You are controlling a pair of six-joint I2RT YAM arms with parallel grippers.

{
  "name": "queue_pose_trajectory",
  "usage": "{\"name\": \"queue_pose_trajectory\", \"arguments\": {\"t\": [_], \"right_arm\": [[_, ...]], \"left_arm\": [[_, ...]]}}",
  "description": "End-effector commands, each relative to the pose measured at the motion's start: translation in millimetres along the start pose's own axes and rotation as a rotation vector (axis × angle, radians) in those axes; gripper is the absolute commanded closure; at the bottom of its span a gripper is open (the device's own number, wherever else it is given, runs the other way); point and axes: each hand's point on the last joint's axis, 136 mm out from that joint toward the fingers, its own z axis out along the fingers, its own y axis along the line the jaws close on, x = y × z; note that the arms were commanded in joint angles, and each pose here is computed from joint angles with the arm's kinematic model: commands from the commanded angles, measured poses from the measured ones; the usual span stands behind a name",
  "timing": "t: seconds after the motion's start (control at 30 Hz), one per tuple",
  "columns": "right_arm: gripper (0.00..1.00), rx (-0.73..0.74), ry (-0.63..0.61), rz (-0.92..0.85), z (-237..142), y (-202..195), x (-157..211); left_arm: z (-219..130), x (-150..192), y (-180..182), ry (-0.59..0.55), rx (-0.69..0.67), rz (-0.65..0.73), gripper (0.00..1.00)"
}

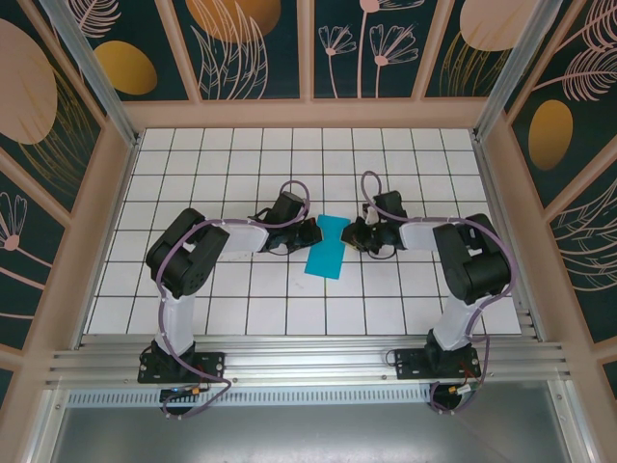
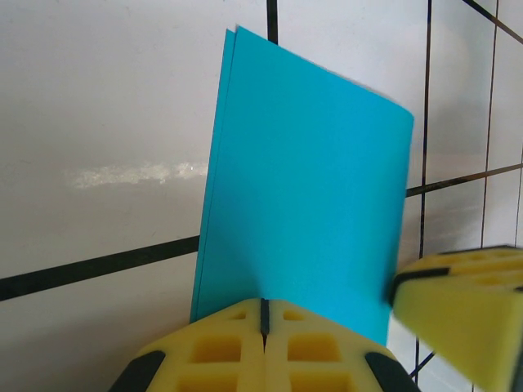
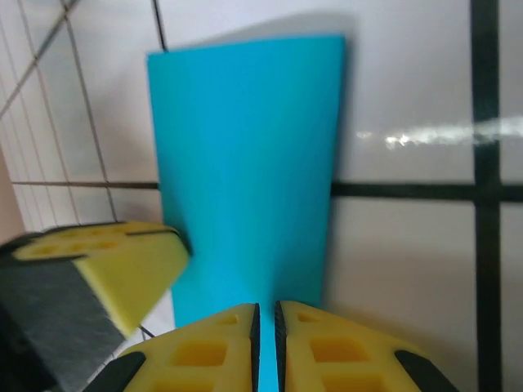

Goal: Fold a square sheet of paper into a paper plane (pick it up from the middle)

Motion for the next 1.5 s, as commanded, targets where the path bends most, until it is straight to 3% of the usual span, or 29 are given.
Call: {"name": "queue_pose_trajectory", "arguments": {"t": [0.0, 0.23, 0.4, 0.73, 1.07, 1.33, 1.47], "right_arm": [[0.84, 0.040, 0.002, 0.010, 6.8, -16.8, 4.4], [0.84, -0.018, -0.010, -0.066, -16.6, 15.2, 10.4], [0.83, -0.100, 0.050, -0.090, -17.6, 38.4, 42.9], [0.83, 0.009, 0.113, -0.040, 0.5, 0.8, 90.4], [0.82, -0.083, 0.119, -0.083, -18.0, 29.8, 95.3], [0.82, 0.007, 0.188, -0.046, 0.2, -0.6, 117.9], [0.83, 0.023, 0.142, -0.057, -7.1, 1.5, 106.6]], "left_arm": [[8.0, 28.1, 51.5, 0.074, -0.175, -0.033, 1.00], [5.9, 28.0, 52.1, 0.071, -0.181, -0.035, 1.00], [6.5, 27.3, 50.1, 0.069, -0.173, -0.038, 1.00], [6.7, 25.6, 47.9, 0.071, -0.171, -0.033, 1.00], [6.7, 25.5, 47.0, 0.067, -0.164, -0.038, 1.00], [6.3, 25.2, 47.2, 0.066, -0.169, -0.032, 1.00], [6.5, 26.1, 48.8, 0.067, -0.172, -0.034, 1.00]]}}
